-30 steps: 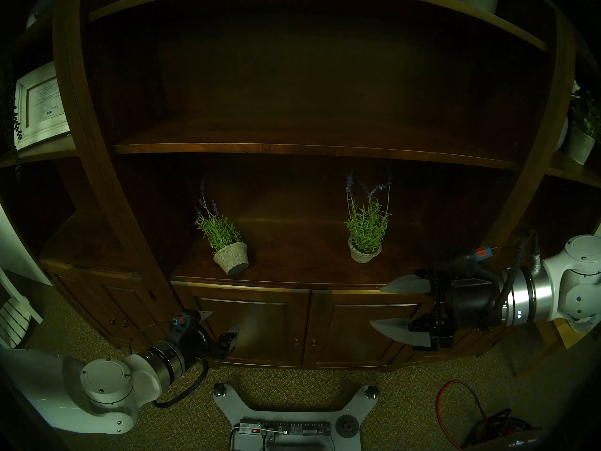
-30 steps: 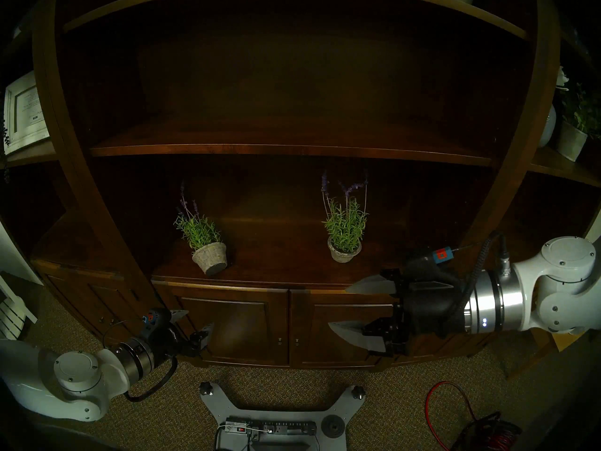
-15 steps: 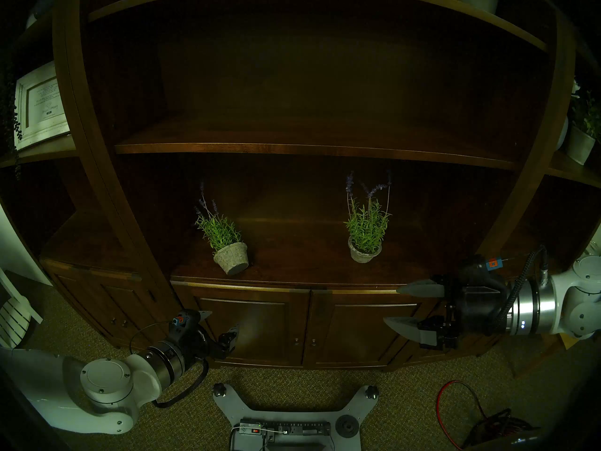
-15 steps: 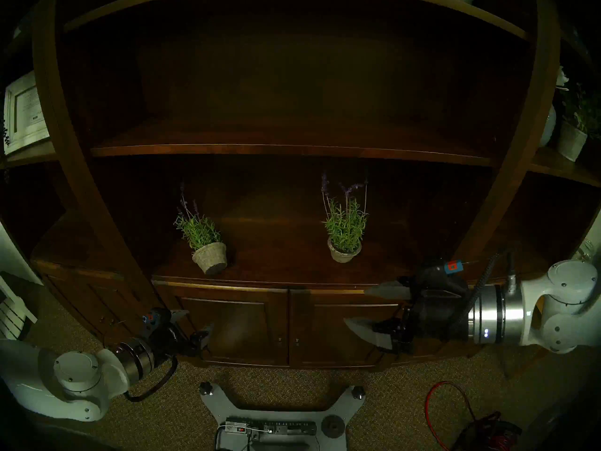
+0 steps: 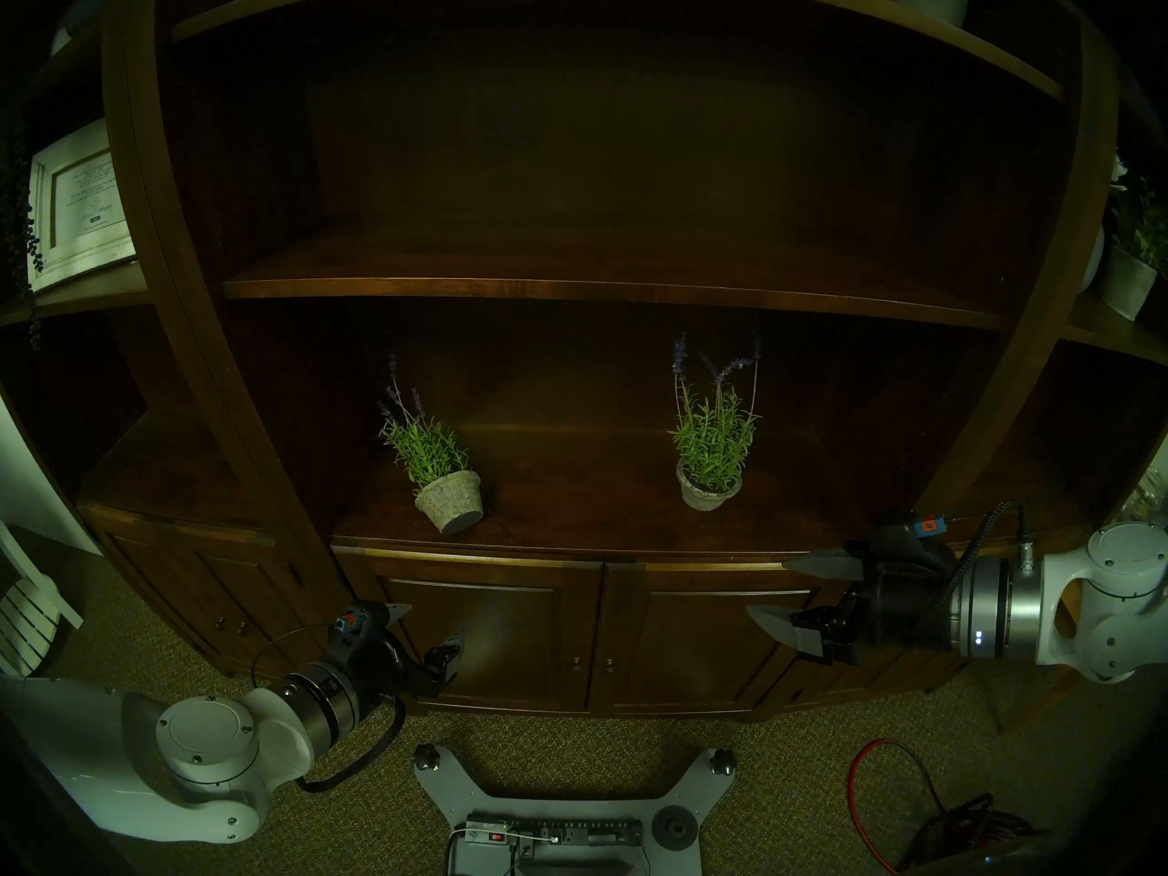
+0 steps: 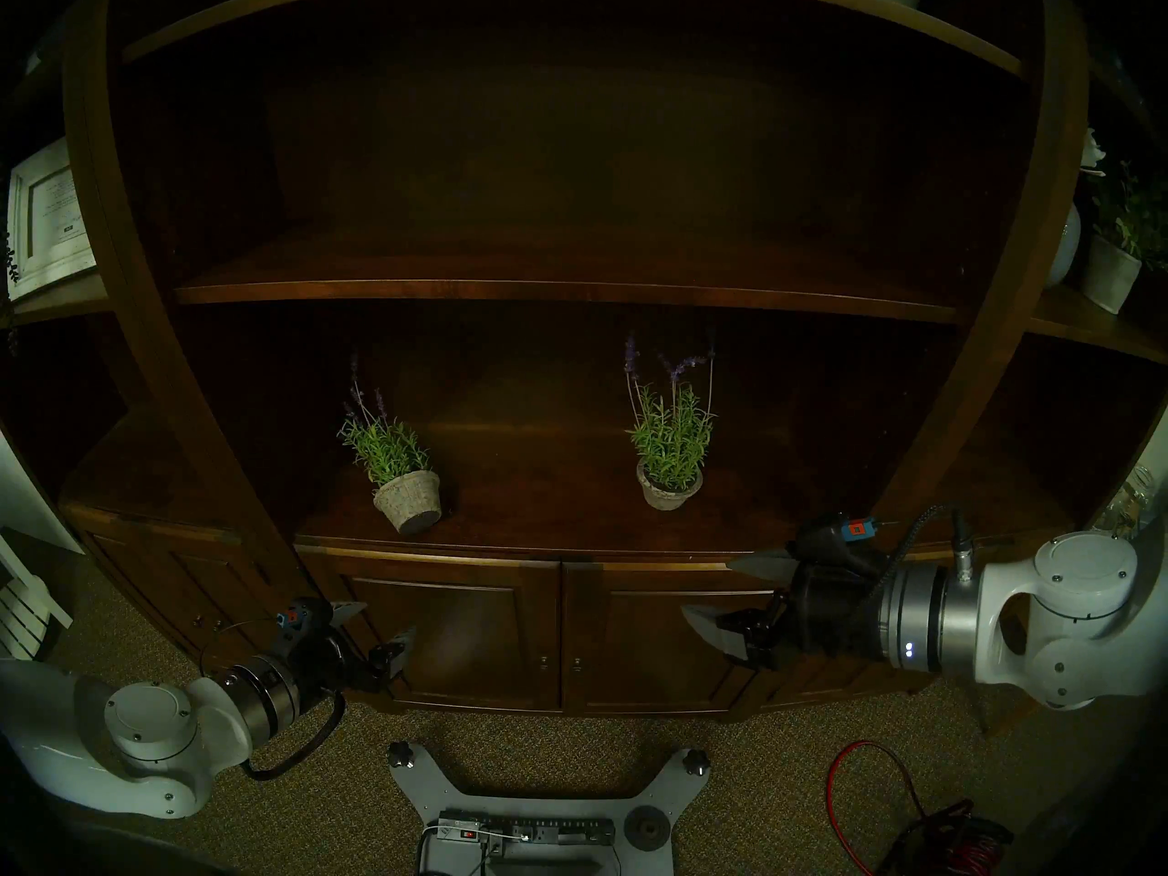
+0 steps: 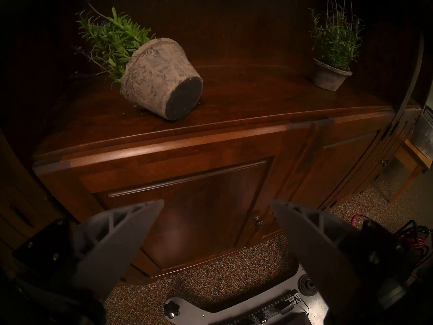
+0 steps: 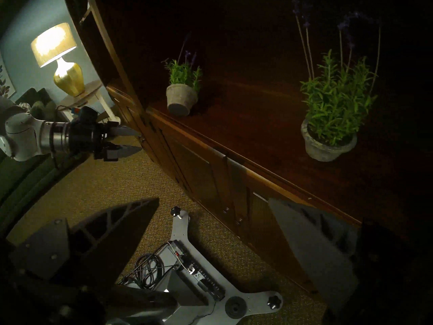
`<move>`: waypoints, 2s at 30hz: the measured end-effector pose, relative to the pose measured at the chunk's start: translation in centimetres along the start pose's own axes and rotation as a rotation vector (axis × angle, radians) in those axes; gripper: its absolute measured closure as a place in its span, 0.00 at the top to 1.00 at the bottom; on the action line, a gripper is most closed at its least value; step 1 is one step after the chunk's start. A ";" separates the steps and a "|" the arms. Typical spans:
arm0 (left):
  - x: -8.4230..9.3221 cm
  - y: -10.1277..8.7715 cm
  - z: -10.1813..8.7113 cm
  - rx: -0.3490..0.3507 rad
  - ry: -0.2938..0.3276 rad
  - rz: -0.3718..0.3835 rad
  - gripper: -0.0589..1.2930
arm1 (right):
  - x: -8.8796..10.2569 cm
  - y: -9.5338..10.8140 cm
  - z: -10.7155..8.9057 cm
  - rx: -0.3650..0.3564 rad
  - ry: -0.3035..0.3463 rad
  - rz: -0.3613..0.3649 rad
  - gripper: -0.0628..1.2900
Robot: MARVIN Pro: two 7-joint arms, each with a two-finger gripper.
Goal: Place the fake decorative plant upright
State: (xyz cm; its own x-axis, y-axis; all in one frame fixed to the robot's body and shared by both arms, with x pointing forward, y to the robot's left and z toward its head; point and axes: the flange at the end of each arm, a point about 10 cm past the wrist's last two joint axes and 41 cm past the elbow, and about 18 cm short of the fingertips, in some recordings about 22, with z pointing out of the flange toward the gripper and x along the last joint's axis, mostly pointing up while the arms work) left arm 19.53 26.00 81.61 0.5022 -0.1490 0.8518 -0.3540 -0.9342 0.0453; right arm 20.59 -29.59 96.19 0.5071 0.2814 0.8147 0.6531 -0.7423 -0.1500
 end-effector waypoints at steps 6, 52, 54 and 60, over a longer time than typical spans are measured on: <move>0.0 0.0 0.0 0.000 0.000 0.000 0.96 | -0.8 -0.1 0.7 -0.037 0.022 -0.003 0.94; 4.4 -0.2 1.1 0.091 -0.041 0.104 0.96 | -1.3 -0.4 1.3 -0.047 0.068 -0.015 0.94; 5.3 -0.3 1.3 0.083 -0.039 0.090 0.96 | -1.3 -0.4 1.3 -0.046 0.068 -0.015 0.94; 7.3 -0.5 1.8 0.044 -0.044 0.045 0.96 | -1.3 -0.4 1.3 -0.045 0.068 -0.015 0.94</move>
State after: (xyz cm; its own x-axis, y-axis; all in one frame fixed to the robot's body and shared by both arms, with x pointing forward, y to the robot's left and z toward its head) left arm 24.81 24.82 86.85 0.5215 -0.2041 0.8285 -0.3426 -0.9394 -0.0158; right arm 20.38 -28.85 94.43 0.4570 0.2516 0.8531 0.6334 -0.7654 -0.1135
